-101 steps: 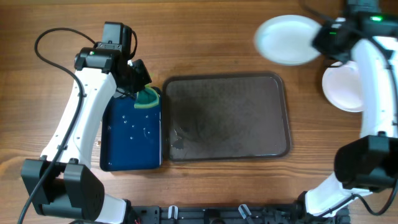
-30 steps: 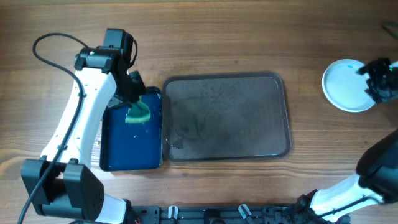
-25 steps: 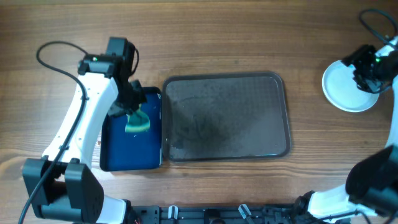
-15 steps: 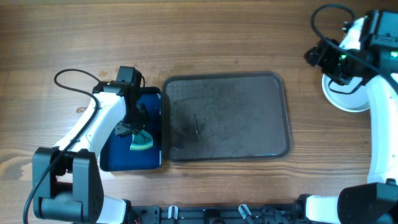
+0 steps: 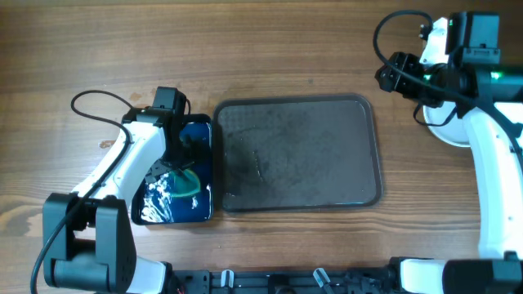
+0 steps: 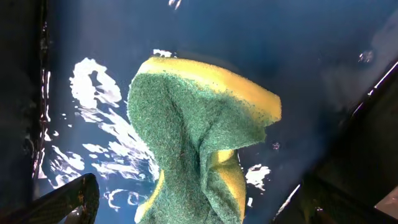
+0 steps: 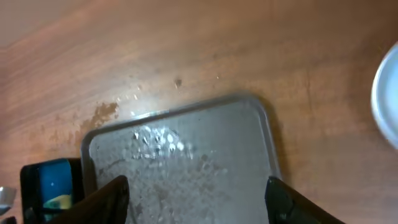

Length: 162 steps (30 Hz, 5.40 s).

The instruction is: Clean dirty plates on tray and stack at the side

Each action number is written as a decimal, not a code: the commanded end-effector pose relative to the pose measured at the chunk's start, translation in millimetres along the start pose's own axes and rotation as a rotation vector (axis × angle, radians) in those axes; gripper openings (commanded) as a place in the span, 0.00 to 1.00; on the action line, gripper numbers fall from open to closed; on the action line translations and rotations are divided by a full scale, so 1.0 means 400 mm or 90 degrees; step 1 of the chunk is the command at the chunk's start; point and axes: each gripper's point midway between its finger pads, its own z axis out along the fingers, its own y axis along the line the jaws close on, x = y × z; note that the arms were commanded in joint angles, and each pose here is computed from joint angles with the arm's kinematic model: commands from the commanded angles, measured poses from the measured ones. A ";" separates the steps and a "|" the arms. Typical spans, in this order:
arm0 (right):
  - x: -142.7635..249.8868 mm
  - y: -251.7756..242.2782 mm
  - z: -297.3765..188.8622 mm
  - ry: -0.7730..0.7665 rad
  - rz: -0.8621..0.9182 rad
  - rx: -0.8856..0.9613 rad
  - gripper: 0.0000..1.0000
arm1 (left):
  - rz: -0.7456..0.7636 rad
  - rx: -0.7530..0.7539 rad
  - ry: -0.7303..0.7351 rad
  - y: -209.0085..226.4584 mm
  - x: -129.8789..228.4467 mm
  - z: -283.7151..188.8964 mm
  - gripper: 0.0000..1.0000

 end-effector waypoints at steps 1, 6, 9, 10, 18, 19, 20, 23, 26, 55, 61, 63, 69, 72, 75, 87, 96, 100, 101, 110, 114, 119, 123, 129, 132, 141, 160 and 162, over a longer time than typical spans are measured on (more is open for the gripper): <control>-0.056 0.051 -0.150 -0.134 -0.114 -0.011 0.71 | -0.005 0.015 -0.037 -0.013 -0.040 -0.045 1.00; -0.057 0.086 -0.291 -0.236 -0.250 -0.005 0.71 | -0.009 0.064 -0.119 -0.045 -0.109 -0.179 1.00; -0.048 0.094 -0.386 -0.304 -0.286 0.015 0.72 | 0.002 0.107 -0.197 -0.056 -0.140 -0.307 1.00; -0.046 0.094 -0.428 -0.336 -0.293 0.029 0.72 | 0.003 0.125 -0.227 -0.055 -0.144 -0.358 1.00; 0.006 0.118 -0.597 -0.457 -0.357 0.045 0.75 | 0.060 0.275 -0.472 0.007 0.019 -0.726 1.00; 0.009 0.118 -0.598 -0.456 -0.357 0.045 0.76 | 0.065 0.295 -0.497 0.023 0.051 -0.757 1.00; 0.010 0.117 -0.596 -0.454 -0.356 0.045 0.91 | 0.067 0.309 -0.515 0.035 0.073 -0.777 1.00; 0.013 0.112 -0.578 -0.435 -0.347 0.044 1.00 | 0.062 0.348 -0.575 0.081 0.130 -0.834 1.00; 0.005 0.106 -0.551 -0.413 -0.344 0.045 1.00 | 0.056 0.375 -0.617 0.115 0.170 -0.868 1.00; -0.025 0.086 -0.434 -0.326 -0.331 0.046 1.00 | 0.070 0.308 -0.512 0.157 0.236 -0.762 1.00; -0.032 0.089 -0.438 -0.335 -0.332 0.046 1.00 | 0.069 0.308 -0.512 0.157 0.236 -0.762 1.00; -0.039 0.092 -0.443 -0.344 -0.334 0.045 1.00 | 0.070 0.308 -0.512 0.157 0.236 -0.762 1.00; -0.052 0.098 -0.451 -0.361 -0.336 0.044 1.00 | 0.069 0.308 -0.512 0.157 0.236 -0.762 1.00; -0.053 0.097 -0.446 -0.357 -0.336 0.044 1.00 | 0.070 0.308 -0.512 0.157 0.236 -0.762 1.00; -0.053 0.097 -0.445 -0.357 -0.336 0.044 1.00 | 0.070 0.308 -0.512 0.157 0.236 -0.762 1.00; -0.043 0.083 -0.430 -0.335 -0.103 -0.008 1.00 | 0.070 0.308 -0.512 0.157 0.236 -0.762 1.00; -0.044 0.077 -0.404 -0.315 -0.103 -0.002 1.00 | 0.070 0.308 -0.512 0.157 0.236 -0.762 1.00; -0.050 0.094 -0.407 -0.321 -0.125 -0.020 1.00 | 0.070 0.308 -0.512 0.157 0.236 -0.762 1.00; -0.052 0.097 -0.408 -0.323 -0.127 -0.024 1.00 | 0.070 0.308 -0.512 0.157 0.236 -0.762 1.00; 0.040 0.122 -0.610 -0.517 -0.244 -0.029 1.00 | 0.070 0.308 -0.512 0.157 0.236 -0.762 1.00; 0.113 0.109 -0.645 -0.589 -0.252 -0.038 1.00 | 0.069 0.308 -0.512 0.157 0.236 -0.762 1.00; 0.184 0.066 -0.558 -0.664 -0.201 -0.091 1.00 | 0.070 0.308 -0.512 0.157 0.236 -0.762 1.00; 0.211 0.058 -0.455 -0.731 -0.195 -0.177 1.00 | 0.069 0.308 -0.512 0.157 0.236 -0.762 1.00; 0.258 0.037 -0.323 -0.776 -0.235 -0.224 1.00 | 0.069 0.308 -0.512 0.157 0.236 -0.762 1.00; 0.274 0.018 -0.274 -0.787 -0.238 -0.226 1.00 | 0.070 0.308 -0.512 0.157 0.236 -0.762 1.00; 0.287 -0.014 -0.226 -0.798 -0.235 -0.202 1.00 | 0.070 0.308 -0.512 0.157 0.236 -0.762 1.00; 0.370 -0.080 -0.042 -0.603 -0.252 -0.126 1.00 | 0.069 0.308 -0.512 0.157 0.236 -0.762 1.00; 0.369 -0.079 -0.043 -0.606 -0.261 -0.122 1.00 | 0.070 0.308 -0.512 0.157 0.236 -0.762 1.00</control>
